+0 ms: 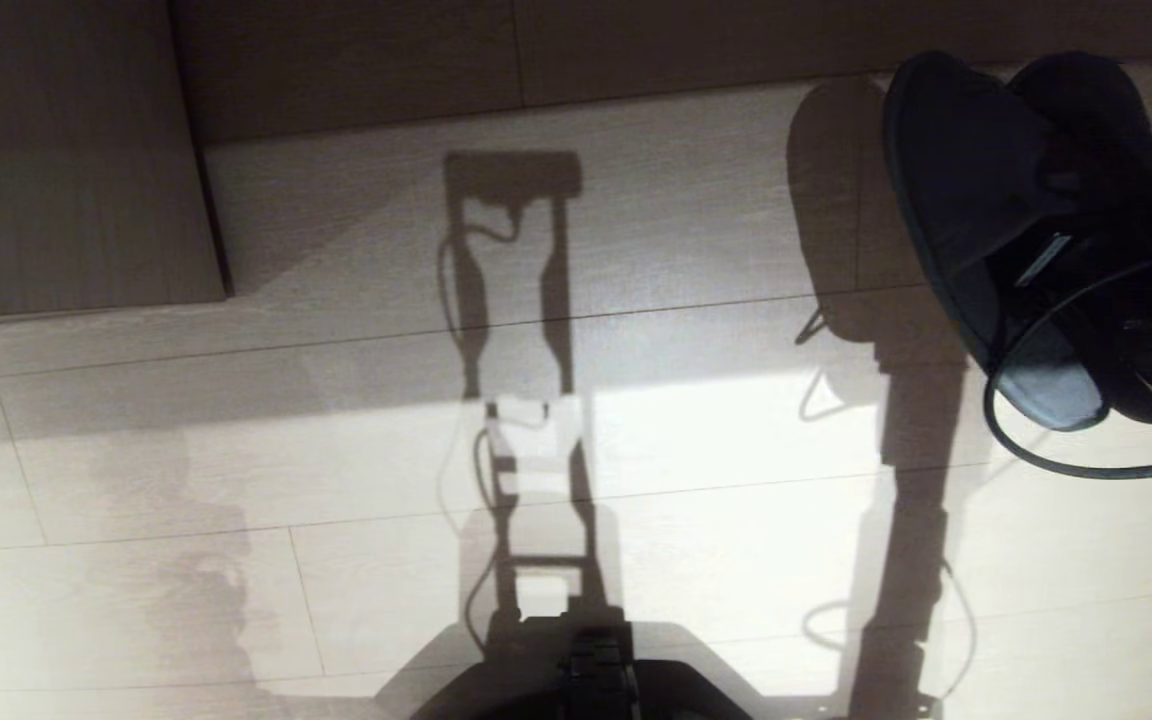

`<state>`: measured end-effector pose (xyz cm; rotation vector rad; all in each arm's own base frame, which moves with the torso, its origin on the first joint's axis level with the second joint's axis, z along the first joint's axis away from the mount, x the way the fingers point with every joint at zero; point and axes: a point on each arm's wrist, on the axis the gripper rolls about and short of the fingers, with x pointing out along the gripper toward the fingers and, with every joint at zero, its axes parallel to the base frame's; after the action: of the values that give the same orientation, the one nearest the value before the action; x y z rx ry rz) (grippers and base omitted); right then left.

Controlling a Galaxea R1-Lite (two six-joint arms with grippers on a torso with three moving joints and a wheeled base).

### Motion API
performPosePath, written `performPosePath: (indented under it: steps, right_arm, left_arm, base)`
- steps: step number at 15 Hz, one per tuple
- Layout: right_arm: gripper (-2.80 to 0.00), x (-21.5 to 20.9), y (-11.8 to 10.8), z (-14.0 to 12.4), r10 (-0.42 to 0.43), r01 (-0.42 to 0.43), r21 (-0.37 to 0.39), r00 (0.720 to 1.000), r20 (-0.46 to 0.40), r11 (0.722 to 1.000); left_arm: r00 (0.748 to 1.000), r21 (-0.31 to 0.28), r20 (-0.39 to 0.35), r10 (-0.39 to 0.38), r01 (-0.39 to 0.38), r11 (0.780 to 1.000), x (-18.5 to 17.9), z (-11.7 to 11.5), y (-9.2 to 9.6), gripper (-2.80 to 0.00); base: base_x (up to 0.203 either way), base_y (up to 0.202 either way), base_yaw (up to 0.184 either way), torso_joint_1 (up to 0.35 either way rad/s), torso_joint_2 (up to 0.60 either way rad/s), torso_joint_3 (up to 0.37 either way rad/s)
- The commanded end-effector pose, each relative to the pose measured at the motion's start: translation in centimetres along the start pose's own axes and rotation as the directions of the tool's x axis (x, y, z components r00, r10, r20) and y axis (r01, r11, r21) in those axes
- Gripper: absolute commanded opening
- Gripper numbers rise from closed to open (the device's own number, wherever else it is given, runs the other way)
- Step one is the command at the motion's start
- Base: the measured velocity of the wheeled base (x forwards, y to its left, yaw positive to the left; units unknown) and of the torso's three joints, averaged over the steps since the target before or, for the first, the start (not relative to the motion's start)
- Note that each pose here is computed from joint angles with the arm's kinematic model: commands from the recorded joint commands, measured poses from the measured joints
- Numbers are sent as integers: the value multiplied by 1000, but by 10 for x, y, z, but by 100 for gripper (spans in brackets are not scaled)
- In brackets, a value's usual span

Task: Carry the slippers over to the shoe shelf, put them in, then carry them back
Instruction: Place the slippers on the floor

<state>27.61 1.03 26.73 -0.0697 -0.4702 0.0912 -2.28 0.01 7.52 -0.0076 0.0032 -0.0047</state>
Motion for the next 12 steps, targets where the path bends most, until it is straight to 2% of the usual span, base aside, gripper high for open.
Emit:
performPosePath:
  steps: [1, 5, 8, 12]
  right_arm:
    - [-280, 18, 2, -44, 19, -18, 14, 999, -48, 1000]
    - [-280, 34, 4, -91, 54, -52, 36, 998, -45, 998]
    - [-280, 35, 5, -98, 57, -55, 38, 997, -53, 998]
    - [-280, 37, 6, -122, 59, -56, 37, 993, -105, 998]
  left_arm:
    - [1000, 0, -1, 0, 0, 1000, 0, 0, 0, -280]
    - [1000, 0, 0, 0, 0, 1000, 0, 0, 0, -280]
    - [1000, -1, 0, 1, -1, 1000, 0, 0, 0, -280]
    - [1000, -2, 0, 2, -2, 1000, 0, 0, 0, -280]
  base:
    - [0, 0, 0, 0, 0, 0]
    - [0, 0, 0, 0, 0, 0]
    - [0, 0, 0, 0, 0, 0]
    - [0, 0, 0, 0, 0, 0]
